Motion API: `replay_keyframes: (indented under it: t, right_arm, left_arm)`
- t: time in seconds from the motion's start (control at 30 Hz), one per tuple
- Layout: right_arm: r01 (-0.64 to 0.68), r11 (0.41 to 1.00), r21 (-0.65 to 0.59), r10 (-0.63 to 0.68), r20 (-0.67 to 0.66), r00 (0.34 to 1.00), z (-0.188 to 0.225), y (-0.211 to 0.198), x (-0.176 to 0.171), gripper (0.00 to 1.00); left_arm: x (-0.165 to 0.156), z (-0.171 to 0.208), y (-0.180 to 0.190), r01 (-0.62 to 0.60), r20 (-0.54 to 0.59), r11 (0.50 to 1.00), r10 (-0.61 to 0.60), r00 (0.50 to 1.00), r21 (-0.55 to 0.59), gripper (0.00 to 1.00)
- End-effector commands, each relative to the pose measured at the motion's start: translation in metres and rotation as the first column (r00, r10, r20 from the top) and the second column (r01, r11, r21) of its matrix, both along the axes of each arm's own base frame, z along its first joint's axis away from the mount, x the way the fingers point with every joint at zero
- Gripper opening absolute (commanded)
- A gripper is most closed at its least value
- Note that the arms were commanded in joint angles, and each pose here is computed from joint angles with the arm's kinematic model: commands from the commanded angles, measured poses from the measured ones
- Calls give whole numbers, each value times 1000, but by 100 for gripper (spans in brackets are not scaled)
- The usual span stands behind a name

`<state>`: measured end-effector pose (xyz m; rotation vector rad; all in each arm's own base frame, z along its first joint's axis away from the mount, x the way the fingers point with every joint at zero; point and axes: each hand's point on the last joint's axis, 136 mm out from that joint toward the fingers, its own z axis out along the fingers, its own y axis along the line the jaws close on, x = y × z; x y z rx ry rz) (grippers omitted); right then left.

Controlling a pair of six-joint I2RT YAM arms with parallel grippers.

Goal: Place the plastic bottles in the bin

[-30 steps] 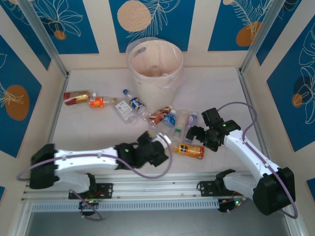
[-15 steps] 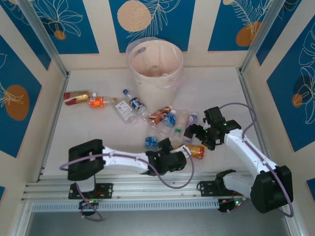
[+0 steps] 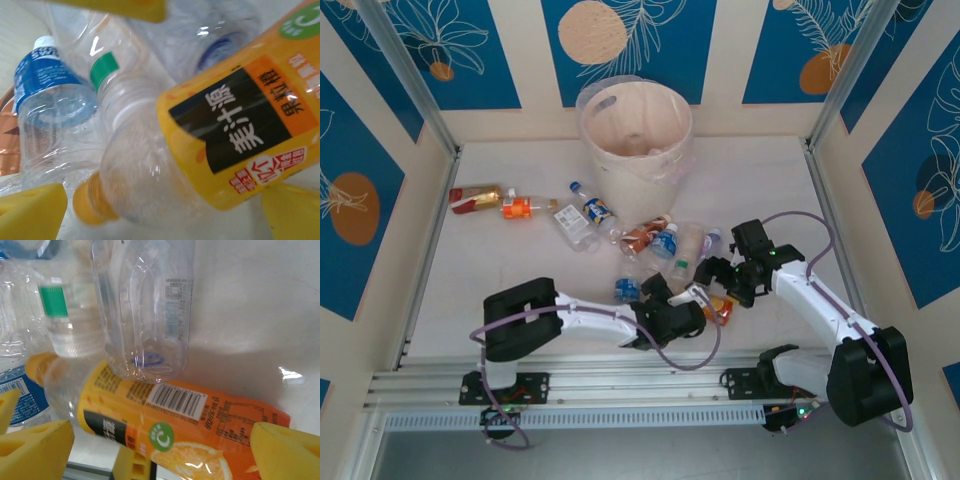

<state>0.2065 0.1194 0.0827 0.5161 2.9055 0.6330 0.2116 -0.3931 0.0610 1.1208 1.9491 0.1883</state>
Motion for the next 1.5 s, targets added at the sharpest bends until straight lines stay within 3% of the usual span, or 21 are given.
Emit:
replay_keyframes:
  t: [0.0, 0.27, 0.67, 1.2, 1.47]
  right_arm:
    - [-37, 999, 4, 37, -35, 999, -4, 5, -10, 90]
    - [-88, 996, -12, 87, -65, 994, -11, 12, -19, 87]
    - [-178, 982, -70, 167, -141, 976, -24, 19, -37, 85]
    - [-344, 932, -118, 311, -231, 922, -32, 35, -64, 94]
    - [-327, 931, -165, 293, -200, 935, -26, 33, -54, 97]
  left_arm:
    - [16, 10, 3, -79, 21, 996, 80, 997, -42, 100]
    - [32, 8, 23, -154, 8, 987, 155, 988, -43, 99]
    - [29, 10, 42, -208, -12, 976, 208, 978, -62, 99]
    - [29, 19, 44, -247, -30, 962, 245, 969, -117, 99]
    - [29, 26, 37, -243, -40, 953, 240, 970, -181, 99]
